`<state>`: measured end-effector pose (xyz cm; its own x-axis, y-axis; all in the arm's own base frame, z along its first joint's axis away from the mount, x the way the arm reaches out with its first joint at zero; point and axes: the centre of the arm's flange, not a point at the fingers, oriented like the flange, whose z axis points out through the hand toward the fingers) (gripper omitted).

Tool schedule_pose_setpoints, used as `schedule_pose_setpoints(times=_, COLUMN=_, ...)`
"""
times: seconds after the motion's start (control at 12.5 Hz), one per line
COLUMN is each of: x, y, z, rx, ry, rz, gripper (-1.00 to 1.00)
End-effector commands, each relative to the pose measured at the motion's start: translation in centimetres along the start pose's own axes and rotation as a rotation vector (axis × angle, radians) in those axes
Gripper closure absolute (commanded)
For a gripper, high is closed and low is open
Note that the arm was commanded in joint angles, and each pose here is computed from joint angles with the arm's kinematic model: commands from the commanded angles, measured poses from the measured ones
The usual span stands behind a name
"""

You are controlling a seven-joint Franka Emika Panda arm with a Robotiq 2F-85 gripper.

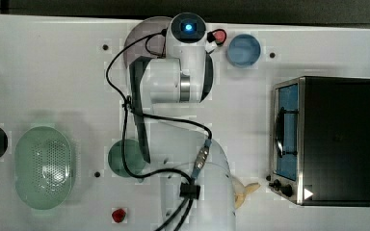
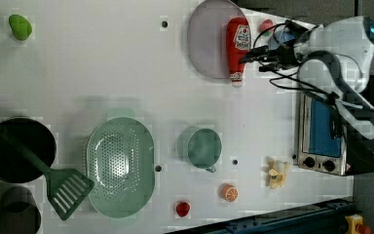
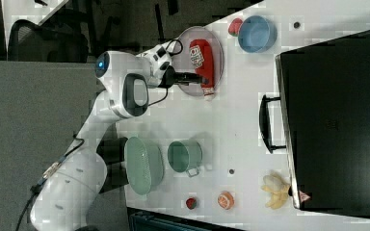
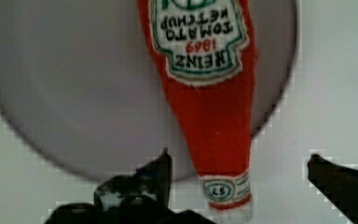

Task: Pick ketchup from plate and place it on table.

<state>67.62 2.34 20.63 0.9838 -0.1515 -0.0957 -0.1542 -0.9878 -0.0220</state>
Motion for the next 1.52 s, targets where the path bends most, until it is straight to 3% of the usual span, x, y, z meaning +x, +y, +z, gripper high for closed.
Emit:
schedule_pose_setpoints(times=0.08, x=2.5, y=-2.2, z=-2.0, rx=-0.036, ry=0.105, rz=-0.132, gripper=-1.00)
schedule_pose_setpoints(times=0.48, x=3.5, y=-2.4, z=2.3, rx=-0.037, ry=0.125, rz=-0.144, gripper=-1.00)
schedule_pose_setpoints(times=0.64, x=3.9, y=-2.4, z=3.3, rx=-0.028, ry=0.157, rz=-0.145, gripper=-1.00)
schedule_pose_setpoints(times=0.72, x=4.0, y=-2.5, z=3.6, rx=-0.023, ry=0.177, rz=-0.145, gripper=-0.92)
schedule_pose_setpoints(times=0.96, x=4.1, y=-2.4, z=4.1, rx=-0.022, ry=0.184, rz=-0.144, gripper=-0.25)
schedule_pose_setpoints(times=1.52, x=5.1, y=-3.0, z=-5.8, rx=0.014, ry=0.289, rz=-0.106, gripper=-0.25)
